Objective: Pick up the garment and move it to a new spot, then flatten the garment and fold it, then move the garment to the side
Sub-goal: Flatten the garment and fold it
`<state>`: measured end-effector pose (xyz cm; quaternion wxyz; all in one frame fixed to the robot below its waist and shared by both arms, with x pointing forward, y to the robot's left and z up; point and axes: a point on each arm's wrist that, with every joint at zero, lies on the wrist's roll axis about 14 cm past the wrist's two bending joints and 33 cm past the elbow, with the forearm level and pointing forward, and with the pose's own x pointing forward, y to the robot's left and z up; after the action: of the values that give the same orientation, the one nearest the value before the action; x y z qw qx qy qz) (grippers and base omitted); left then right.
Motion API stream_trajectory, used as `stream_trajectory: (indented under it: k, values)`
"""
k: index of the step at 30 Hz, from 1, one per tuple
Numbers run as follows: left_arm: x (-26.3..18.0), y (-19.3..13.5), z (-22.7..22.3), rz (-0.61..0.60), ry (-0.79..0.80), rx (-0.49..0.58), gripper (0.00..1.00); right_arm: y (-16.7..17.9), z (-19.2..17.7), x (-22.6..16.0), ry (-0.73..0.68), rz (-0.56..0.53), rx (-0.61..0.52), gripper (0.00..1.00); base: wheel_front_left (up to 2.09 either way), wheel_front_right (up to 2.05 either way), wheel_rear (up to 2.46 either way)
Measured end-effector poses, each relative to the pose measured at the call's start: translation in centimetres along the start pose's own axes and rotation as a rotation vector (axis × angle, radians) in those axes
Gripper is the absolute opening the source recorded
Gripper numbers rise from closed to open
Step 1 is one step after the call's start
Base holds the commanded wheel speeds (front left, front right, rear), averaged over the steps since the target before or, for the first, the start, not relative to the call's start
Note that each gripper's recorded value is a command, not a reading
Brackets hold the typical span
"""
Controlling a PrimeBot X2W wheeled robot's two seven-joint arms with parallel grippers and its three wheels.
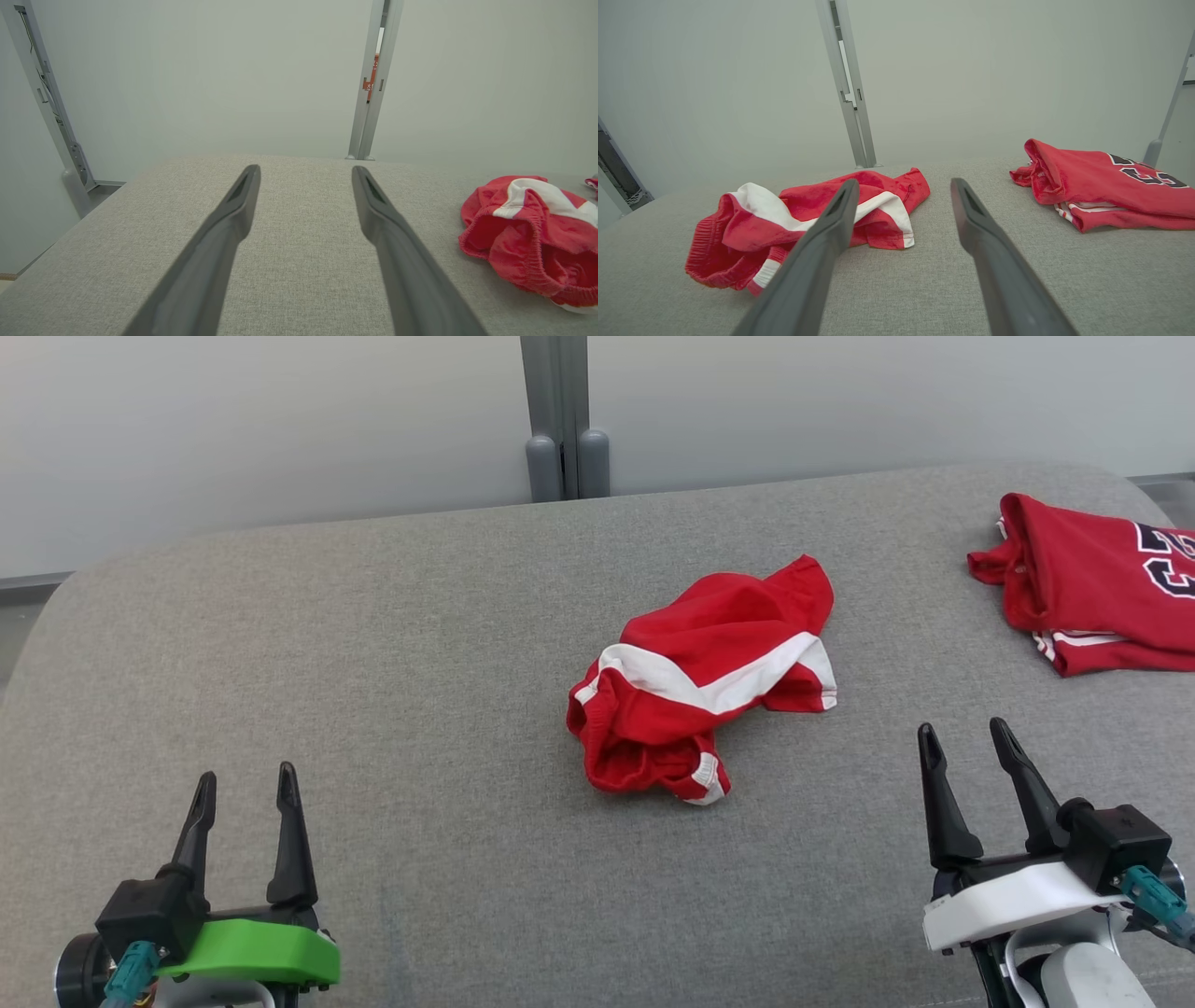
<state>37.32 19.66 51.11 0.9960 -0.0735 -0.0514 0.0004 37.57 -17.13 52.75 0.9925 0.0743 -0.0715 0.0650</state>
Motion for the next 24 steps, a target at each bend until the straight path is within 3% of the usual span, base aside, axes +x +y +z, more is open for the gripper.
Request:
stream_trajectory:
  k: [9,24]
  values:
    - [0.3,-2.8,-0.6,-0.081,0.015,-0.015,1.00,-0.2,-0.1,-0.2,0.003,-0.005,-0.002,1.00,0.00,0.00,0.00]
    - [2.3,-18.3,-3.1,-0.545,0.091,-0.068,1.00,-2.1,-0.6,0.6,0.017,-0.056,0.000,1.00,0.00,0.00,0.00]
